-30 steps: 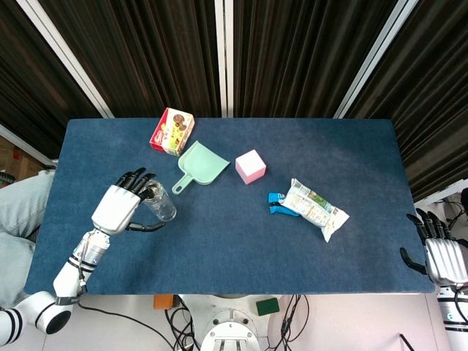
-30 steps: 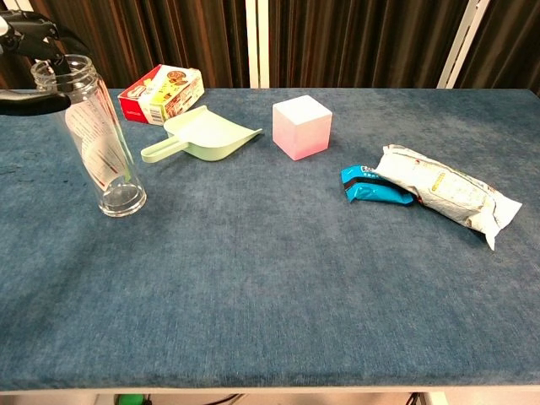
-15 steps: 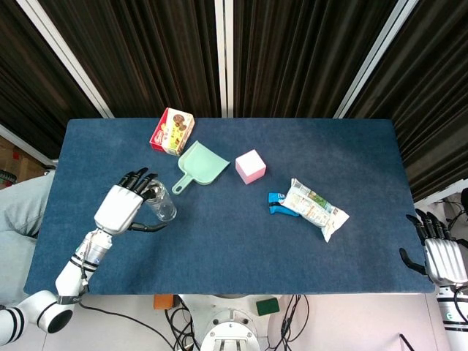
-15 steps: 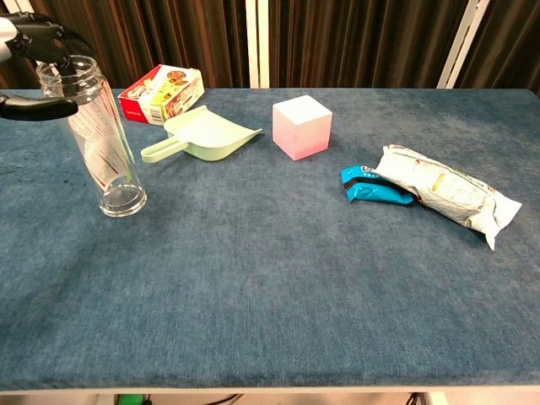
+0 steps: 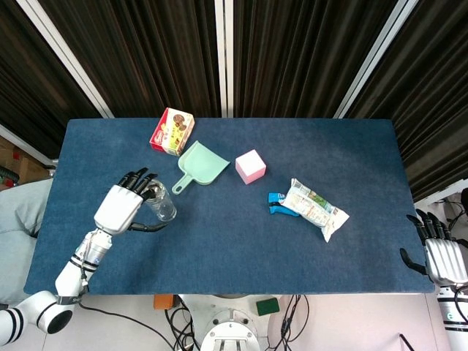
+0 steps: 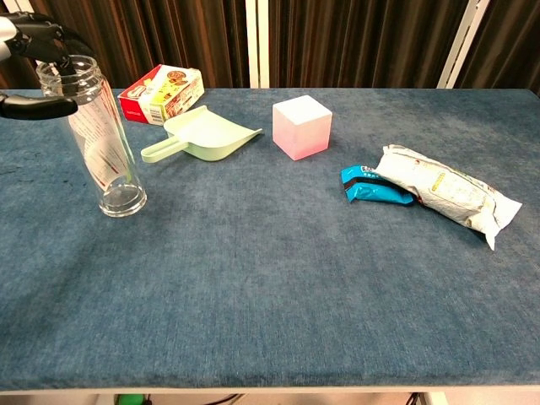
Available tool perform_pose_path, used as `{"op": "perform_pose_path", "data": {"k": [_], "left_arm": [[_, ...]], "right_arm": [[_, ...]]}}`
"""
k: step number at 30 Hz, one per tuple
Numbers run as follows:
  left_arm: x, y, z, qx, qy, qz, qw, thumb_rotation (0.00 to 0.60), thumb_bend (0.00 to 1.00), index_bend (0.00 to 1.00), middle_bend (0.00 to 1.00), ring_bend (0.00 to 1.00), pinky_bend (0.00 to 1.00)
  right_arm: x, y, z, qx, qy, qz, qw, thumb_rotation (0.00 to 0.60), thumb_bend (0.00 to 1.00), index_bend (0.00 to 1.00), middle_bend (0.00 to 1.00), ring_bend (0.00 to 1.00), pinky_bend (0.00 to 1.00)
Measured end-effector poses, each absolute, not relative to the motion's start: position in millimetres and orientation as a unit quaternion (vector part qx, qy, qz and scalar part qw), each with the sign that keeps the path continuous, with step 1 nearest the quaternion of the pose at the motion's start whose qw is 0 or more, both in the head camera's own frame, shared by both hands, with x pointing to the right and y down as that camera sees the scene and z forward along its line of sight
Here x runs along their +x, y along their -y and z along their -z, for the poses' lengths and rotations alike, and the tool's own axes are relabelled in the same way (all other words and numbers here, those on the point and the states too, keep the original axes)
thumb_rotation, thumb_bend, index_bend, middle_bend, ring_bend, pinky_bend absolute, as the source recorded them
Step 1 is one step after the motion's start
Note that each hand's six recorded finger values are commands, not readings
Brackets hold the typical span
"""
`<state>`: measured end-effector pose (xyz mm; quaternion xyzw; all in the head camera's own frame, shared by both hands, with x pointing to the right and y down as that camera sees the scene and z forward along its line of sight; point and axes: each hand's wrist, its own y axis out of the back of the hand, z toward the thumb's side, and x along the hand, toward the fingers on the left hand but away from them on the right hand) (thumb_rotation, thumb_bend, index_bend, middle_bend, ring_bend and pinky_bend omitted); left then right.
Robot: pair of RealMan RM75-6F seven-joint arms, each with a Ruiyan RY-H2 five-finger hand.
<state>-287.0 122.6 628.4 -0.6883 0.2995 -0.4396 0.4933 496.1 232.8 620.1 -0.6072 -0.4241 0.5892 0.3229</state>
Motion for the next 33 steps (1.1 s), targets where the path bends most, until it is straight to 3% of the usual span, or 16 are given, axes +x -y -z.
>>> {"op": "perform_pose_path", "data": {"k": [14,22,27,29,33], "left_arm": [[-291.8,-119.5,-605.0,-0.689,-0.337,0.417,0.488,0.038,0.00,0.44,0.16,0.09,0.21],[-310.5,-122.6,-579.8,-0.696,-0.430,0.370,0.440,0.058,0.00,0.31,0.19,0.09,0.21],[-352.9,-147.5,-569.1,-0.670,-0.497,0.374,0.405,0.059,0.00,0.30,0.20,0.09,0.21],[-374.9,-167.4,-575.8,-0.659,-0.499,0.406,0.390,0.056,0.00,0.24,0.18,0.09,0.21],[-409.3,-209.2,-596.2,-0.655,-0.461,0.481,0.357,0.043,0.00,0.07,0.05,0.01,0.18]], "right_arm": [[493.0,-232.0,-619.1,-0.610,0.424,-0.586,0.325,0.600,0.33,0.15,0.04,0.00,0.11],[494.2,-231.0,-613.6,-0.607,0.431,-0.581,0.330,0.600,0.33,0.15,0.04,0.00,0.11],[495.7,-231.0,-612.0,-0.605,0.437,-0.577,0.332,0.600,0.33,0.15,0.04,0.00,0.11],[496.6,-231.1,-611.7,-0.603,0.439,-0.576,0.333,0.600,0.33,0.14,0.03,0.00,0.11],[497.9,-232.1,-611.5,-0.601,0.438,-0.574,0.341,0.600,0.29,0.01,0.00,0.00,0.01]]}}
